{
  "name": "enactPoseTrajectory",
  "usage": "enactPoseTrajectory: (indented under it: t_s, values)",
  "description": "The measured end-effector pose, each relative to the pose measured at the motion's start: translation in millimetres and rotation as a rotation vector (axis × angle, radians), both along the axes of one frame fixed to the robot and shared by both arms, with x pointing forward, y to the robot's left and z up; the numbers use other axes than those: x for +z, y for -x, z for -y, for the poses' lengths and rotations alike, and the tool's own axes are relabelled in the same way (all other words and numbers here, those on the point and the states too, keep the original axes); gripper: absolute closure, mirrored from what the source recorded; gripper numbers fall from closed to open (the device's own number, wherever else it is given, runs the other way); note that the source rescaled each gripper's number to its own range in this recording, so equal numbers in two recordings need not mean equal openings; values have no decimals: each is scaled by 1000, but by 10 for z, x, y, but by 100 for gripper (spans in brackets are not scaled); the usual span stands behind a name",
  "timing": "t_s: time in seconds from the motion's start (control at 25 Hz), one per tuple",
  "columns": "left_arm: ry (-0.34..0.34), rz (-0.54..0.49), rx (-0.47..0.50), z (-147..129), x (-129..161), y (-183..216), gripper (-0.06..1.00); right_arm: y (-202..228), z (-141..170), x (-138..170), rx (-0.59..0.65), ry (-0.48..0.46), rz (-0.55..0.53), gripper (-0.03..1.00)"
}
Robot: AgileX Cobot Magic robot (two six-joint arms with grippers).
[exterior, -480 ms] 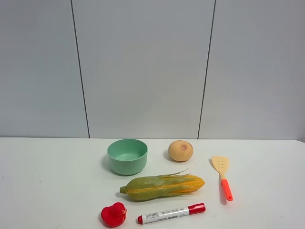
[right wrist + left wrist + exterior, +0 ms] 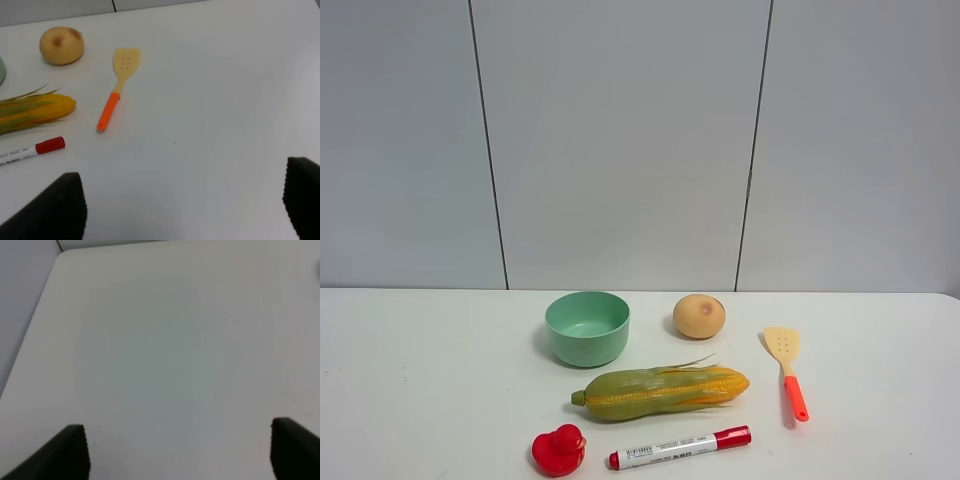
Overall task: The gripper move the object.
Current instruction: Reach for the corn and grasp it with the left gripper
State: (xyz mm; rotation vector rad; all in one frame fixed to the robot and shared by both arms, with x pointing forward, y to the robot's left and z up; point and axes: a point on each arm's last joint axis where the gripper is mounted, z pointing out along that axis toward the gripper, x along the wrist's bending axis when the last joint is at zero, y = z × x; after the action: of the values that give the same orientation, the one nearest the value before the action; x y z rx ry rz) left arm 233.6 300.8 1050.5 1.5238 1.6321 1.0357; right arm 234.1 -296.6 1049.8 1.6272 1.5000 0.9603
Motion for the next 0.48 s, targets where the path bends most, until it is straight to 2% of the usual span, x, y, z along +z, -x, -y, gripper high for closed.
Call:
enactPoseTrajectory:
  t_s: [0.08,0.16,0.28,0.36,0.48]
  values:
    - [-4,3,-9,6,7,1,34,0,0,0,0,0,0,-3]
    - [-37,35,-39,24,106,43,34,0,0,0,0,0,0,-3]
    - [-79,122,-89,69,430,150,34,0,0,0,0,0,0,-3]
    - [-83,160,-113,96,710,191,34,0,0,0,0,0,0,-3]
    - [-74,161,-148,121,1068,129,37,0,0,0,0,0,0,-3]
